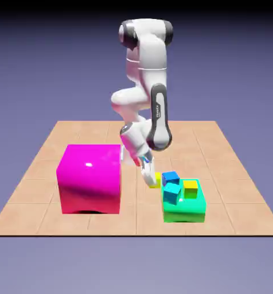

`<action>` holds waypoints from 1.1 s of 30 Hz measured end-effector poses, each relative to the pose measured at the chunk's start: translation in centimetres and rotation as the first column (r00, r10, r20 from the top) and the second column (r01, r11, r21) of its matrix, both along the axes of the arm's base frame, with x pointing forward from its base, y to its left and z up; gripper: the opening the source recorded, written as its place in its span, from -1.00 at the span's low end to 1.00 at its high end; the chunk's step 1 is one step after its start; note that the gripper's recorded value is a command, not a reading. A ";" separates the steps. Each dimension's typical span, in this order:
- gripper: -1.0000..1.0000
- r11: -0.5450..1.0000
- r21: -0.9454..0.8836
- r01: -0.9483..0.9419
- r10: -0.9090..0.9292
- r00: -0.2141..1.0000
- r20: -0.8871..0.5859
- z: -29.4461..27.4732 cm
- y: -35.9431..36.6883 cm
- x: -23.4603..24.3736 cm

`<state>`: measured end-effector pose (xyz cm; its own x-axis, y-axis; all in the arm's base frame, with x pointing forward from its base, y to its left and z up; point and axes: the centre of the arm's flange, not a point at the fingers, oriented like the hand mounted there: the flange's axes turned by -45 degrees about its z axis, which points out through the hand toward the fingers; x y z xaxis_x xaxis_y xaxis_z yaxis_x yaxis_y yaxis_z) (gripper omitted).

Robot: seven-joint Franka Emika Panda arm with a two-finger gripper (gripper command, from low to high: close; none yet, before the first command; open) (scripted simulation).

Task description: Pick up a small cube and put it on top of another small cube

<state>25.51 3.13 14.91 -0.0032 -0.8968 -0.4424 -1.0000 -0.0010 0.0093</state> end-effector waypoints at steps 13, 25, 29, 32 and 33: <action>-1.00 0.981 0.011 -0.195 0.185 0.944 0.273 9.6 4.5 3.6; -1.00 0.999 0.047 -0.005 -0.001 0.992 0.126 16.1 4.7 9.7; -1.00 0.996 0.009 0.083 -0.083 0.996 0.039 17.7 4.0 11.2; -1.00 0.994 -0.007 0.111 -0.111 0.994 0.010 18.3 4.0 11.6; -1.00 0.994 -0.004 0.110 -0.110 0.994 0.011 17.2 4.4 11.7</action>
<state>37.25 7.49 32.11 -0.0971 -0.8933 -0.4389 -0.9940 0.1092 -0.0021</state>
